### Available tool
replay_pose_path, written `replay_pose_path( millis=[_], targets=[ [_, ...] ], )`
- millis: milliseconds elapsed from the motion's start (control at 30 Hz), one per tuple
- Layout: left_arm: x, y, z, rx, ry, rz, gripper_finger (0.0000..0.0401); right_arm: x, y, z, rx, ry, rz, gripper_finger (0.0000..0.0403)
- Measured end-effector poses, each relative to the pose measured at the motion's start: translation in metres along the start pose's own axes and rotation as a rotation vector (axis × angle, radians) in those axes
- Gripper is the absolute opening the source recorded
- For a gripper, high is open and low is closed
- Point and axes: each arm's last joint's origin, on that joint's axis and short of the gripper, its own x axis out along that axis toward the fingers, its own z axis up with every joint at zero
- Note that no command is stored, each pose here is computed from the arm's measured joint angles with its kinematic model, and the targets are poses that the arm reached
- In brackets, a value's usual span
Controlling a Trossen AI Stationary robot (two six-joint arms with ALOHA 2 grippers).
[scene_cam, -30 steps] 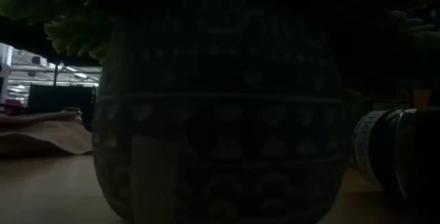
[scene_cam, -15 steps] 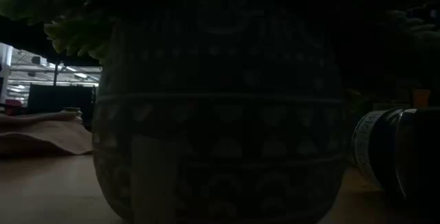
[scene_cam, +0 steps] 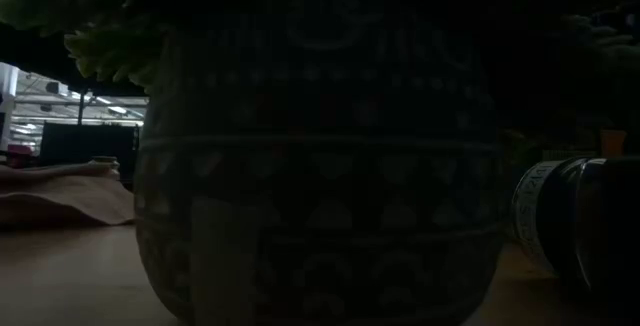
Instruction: Sort spices by type
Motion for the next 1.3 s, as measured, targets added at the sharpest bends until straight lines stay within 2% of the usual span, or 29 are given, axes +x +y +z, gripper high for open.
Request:
replay_pose_path(
  millis=[200, 433, 833, 933, 1167, 1233, 1300],
  targets=[
    [-0.0001, 0.0, 0.0001, 0.011, 0.0, 0.0, 0.0196, 0.0, 0.0, 0.0, 0.0, 0.0, 0.0, 0.0199],
    [0.0, 0.0, 0.0, 0.161, 0.0, -0.001, 0.0196, 0.0, 0.0, 0.0, 0.0, 0.0, 0.0, 0.0199],
    [0.0, 0.0, 0.0001, 0.148, 0.0, 0.0, 0.0196, 0.0, 0.0, 0.0005, 0.0, -0.005, 0.0, 0.0199],
    [0.0, 0.0, 0.0001, 0.094, -0.001, 0.0, 0.0196, 0.0, -0.0002, 0.0018, 0.0, -0.019, -0.007, 0.0199],
    [0.0, -0.0003, 0.001, -0.252, -0.006, -0.009, 0.0196, -0.0001, -0.0002, 0.0034, 0.0, -0.036, -0.007, 0.0199],
    [0.0, -0.0003, 0.0012, -0.296, -0.008, -0.01, 0.0196, -0.0001, -0.0002, 0.0034, 0.002, -0.036, -0.007, 0.0199],
    [0.0, -0.0003, 0.0017, -0.293, -0.012, -0.009, 0.0196, -0.0001, -0.0001, 0.0033, 0.013, -0.034, -0.005, 0.0199]
  ],
)
